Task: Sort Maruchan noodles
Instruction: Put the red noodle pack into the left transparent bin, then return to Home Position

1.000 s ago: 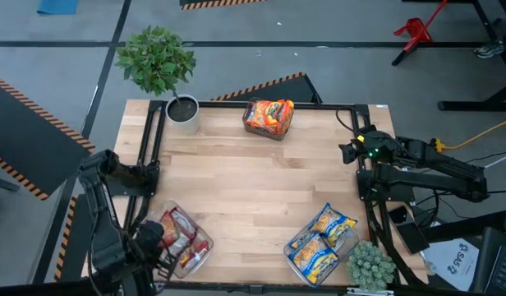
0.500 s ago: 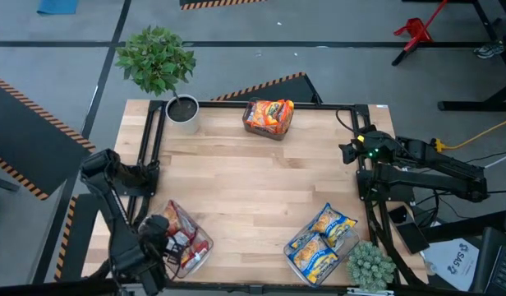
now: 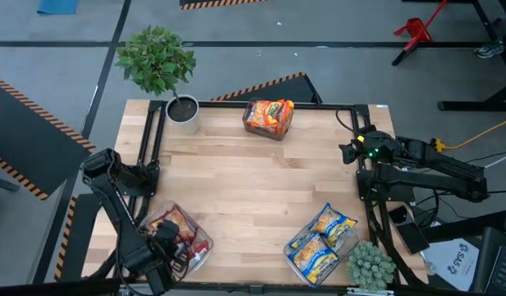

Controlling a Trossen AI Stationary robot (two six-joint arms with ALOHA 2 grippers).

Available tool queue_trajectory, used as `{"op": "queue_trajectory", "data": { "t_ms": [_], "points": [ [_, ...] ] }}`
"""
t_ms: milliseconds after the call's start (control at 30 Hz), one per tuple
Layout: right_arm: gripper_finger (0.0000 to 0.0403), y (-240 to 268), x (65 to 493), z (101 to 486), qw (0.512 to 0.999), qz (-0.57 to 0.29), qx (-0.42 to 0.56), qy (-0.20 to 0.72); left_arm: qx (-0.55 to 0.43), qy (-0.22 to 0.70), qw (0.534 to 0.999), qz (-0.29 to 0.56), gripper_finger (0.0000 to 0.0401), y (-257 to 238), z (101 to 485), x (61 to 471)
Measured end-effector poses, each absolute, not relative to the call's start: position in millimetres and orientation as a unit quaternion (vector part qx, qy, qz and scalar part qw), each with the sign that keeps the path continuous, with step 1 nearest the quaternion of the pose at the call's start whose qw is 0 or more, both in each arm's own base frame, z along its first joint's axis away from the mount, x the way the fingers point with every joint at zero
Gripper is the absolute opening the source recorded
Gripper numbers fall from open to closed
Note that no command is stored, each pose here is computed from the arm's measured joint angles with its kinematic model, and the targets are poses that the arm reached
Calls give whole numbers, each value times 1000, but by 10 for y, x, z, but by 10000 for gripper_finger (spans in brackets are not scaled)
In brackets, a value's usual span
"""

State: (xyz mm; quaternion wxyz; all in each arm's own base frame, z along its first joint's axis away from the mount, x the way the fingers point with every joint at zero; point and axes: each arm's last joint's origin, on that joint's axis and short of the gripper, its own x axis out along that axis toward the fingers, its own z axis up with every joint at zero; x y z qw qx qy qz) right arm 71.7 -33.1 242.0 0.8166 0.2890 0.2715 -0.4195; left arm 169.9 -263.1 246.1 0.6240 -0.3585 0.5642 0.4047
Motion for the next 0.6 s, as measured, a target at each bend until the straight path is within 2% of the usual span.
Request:
{"op": "queue_trajectory", "data": {
  "t_ms": [300,467,600],
  "points": [
    [280,-329,719,2420,818,-415,289,274,-359,566,645,366,152,-2677,2471,1737],
    [280,-327,721,2419,819,-411,290,276,-376,565,652,338,166,-2735,2629,1777],
    [280,-327,728,2425,821,-407,292,272,-380,554,686,280,167,-2810,2890,1815]
  ]
}}
